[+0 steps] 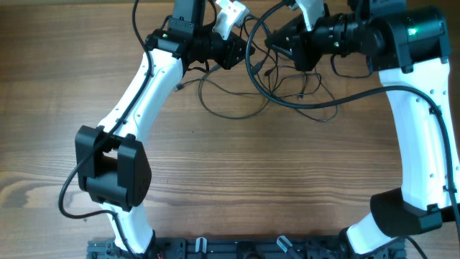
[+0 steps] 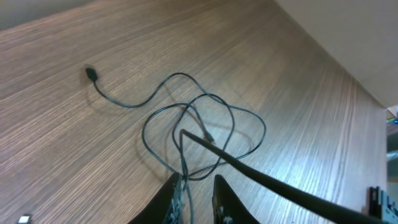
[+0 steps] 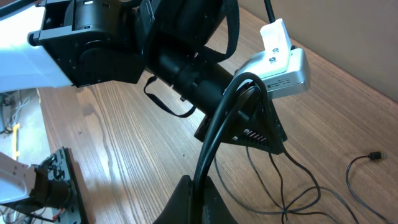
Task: Untangle cables
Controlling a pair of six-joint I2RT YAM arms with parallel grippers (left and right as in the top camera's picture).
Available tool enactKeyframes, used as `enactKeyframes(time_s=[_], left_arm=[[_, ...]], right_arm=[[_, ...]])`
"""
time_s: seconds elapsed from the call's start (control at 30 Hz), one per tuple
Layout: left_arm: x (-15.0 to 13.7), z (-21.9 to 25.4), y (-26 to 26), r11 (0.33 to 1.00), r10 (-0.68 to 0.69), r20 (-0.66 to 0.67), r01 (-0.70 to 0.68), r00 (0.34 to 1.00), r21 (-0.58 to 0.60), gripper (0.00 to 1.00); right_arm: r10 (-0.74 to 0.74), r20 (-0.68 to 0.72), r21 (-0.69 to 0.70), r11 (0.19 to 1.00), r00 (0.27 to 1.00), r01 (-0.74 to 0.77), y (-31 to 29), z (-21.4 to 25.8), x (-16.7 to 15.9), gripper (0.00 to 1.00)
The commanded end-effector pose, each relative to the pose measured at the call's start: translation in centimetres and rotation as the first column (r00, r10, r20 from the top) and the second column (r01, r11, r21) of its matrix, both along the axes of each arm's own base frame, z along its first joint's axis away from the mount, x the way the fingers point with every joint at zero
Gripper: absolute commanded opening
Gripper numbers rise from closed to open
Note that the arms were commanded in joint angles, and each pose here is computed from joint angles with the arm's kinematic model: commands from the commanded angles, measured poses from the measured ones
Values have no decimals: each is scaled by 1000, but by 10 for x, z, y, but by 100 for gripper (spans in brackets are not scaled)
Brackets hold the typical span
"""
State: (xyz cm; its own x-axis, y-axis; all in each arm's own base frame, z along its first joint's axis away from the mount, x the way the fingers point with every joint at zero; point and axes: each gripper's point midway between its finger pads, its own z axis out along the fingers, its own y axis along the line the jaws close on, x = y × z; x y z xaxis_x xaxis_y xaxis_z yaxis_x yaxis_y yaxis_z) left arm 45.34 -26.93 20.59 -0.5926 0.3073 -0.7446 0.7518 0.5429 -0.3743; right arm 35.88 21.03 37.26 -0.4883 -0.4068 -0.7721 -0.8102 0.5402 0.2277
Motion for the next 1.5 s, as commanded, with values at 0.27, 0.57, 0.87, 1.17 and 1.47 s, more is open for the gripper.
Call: enactKeyframes(time_s=[0.27, 0.57, 0.87, 1.17, 1.47], left_arm=[[26, -24, 46, 966, 189, 18, -190, 982, 176, 4], [35, -5, 103, 935, 318, -4, -313, 948, 166, 4], [24, 63, 136, 916, 376, 114, -387, 920, 103, 4], [13, 83, 137, 917, 375, 140, -389, 916, 86, 4], [6, 99, 145, 906, 405, 148, -417, 902, 66, 4]], right_arm=[[-23, 49, -7, 1000, 999, 23, -7, 15, -7, 4], [-187, 88, -145, 969, 978, 198, -35, 1, 16, 4], [-374, 76, -280, 882, 924, 380, -64, -31, 47, 4], [-399, -30, -374, 855, 916, 360, -60, -94, 78, 4], [-460, -58, -401, 823, 886, 401, -60, -131, 107, 4]])
